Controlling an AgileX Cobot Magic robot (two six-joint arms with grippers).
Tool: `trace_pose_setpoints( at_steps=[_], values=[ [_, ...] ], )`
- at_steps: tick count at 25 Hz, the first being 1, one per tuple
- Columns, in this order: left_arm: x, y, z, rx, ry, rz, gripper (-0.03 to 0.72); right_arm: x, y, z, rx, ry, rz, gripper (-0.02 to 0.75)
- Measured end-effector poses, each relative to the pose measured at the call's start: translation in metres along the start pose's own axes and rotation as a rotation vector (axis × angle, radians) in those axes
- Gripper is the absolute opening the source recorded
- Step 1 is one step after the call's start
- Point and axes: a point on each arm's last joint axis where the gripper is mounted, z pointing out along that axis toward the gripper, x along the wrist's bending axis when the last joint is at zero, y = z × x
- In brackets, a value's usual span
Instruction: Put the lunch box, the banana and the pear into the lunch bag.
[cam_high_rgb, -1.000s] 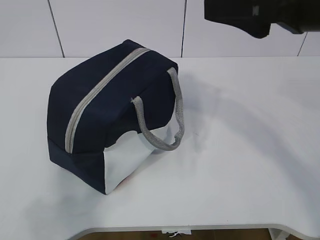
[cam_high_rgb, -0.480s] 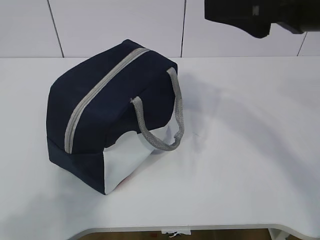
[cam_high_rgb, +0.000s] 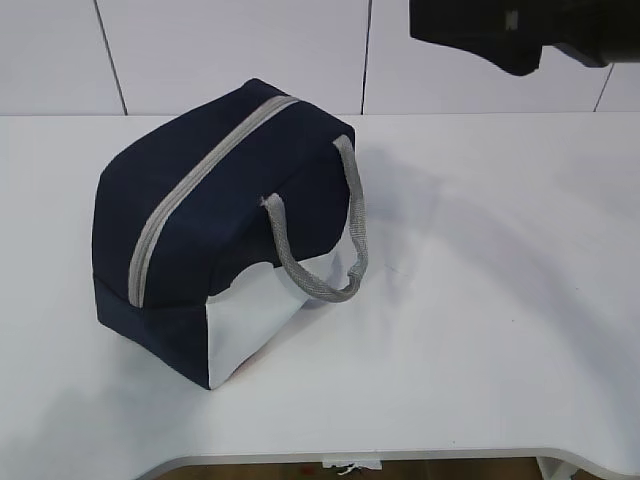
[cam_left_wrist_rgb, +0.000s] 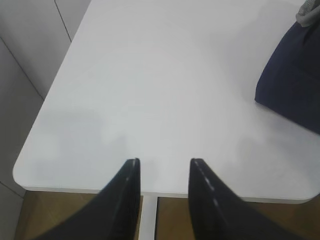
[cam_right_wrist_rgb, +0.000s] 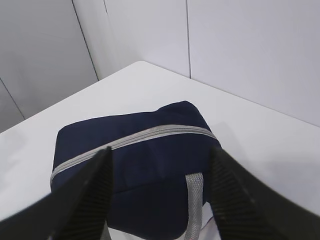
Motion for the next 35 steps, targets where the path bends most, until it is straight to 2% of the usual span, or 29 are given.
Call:
trace_pose_setpoints(
  at_steps=[4,13,15,20,22,30,35],
  values=[
    [0.0,0.0,0.0,0.0,0.0,0.0,0.244,-0.001,0.0,0.0,-0.002,-0.009,0.0,0.468],
    [0.0,0.0,0.0,0.0,0.001,0.0,0.244,-0.01,0.002,-0.001,-0.029,-0.114,0.001,0.469],
    [0.0,0.0,0.0,0.0,0.001,0.0,0.244,-0.016,0.001,-0.001,-0.038,-0.174,0.003,0.468],
    [0.0,0.0,0.0,0.0,0.001,0.0,0.243,-0.036,-0.017,-0.006,-0.033,-0.403,0.018,0.468],
    [0.0,0.0,0.0,0.0,0.001,0.0,0.243,-0.039,-0.022,-0.008,-0.028,-0.443,0.024,0.469],
    [0.0,0.0,0.0,0.0,0.001,0.0,0.243,-0.039,-0.027,-0.011,-0.021,-0.461,0.023,0.468],
    [0.0,0.0,0.0,0.0,0.001,0.0,0.243,-0.038,-0.024,-0.015,-0.016,-0.47,-0.046,0.468]
  ],
)
